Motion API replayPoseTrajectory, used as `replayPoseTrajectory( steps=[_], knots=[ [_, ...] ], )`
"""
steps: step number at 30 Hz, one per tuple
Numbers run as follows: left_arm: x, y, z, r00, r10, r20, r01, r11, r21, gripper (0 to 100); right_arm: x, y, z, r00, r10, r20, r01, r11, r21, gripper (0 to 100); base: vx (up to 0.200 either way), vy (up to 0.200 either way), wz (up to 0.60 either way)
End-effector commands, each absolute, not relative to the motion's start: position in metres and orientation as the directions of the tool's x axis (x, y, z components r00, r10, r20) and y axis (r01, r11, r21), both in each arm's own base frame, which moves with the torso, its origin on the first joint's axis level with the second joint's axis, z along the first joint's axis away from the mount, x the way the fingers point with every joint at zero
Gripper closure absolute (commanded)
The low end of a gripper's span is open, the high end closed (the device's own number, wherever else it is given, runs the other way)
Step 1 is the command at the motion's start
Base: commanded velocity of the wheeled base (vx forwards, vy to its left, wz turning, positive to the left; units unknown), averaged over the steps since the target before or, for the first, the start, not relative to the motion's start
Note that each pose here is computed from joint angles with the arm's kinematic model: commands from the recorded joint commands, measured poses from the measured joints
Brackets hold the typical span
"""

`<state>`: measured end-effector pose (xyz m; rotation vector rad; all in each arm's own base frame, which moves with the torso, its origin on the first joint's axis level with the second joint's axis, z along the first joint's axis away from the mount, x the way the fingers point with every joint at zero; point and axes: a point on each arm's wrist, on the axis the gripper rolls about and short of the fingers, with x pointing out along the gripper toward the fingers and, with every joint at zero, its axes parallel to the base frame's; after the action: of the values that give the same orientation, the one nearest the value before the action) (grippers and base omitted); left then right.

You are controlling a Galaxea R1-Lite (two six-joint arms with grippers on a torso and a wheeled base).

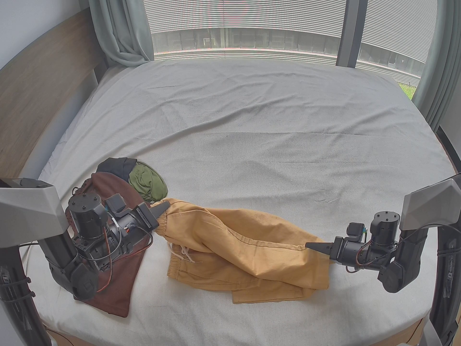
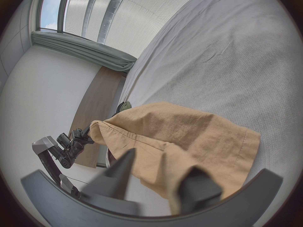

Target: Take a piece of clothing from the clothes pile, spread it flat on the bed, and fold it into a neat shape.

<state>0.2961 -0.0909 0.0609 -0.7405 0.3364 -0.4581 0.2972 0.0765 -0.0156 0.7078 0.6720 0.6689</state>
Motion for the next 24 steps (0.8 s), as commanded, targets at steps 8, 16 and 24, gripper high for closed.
replayPoseTrajectory(
  steps=[8, 16, 24],
  knots=[
    [0.297, -0.091, 0.068, 0.856, -0.507, -0.104, 0.301, 0.65, -0.698, 100, 0.289, 0.077, 0.017, 0.62, 0.744, -0.251, -0.376, 0.562, 0.737, 100, 0.0, 0.0, 0.0],
    [0.289, -0.088, 0.106, 0.857, -0.515, 0.019, 0.388, 0.62, -0.682, 100, 0.265, 0.082, 0.061, 0.613, 0.773, -0.165, -0.455, 0.516, 0.726, 100, 0.0, 0.0, 0.0],
    [0.262, -0.083, 0.152, 0.813, -0.559, 0.159, 0.519, 0.573, -0.635, 100, 0.236, 0.094, 0.106, 0.573, 0.818, -0.045, -0.582, 0.445, 0.68, 100, 0.0, 0.0, 0.0]
  ],
)
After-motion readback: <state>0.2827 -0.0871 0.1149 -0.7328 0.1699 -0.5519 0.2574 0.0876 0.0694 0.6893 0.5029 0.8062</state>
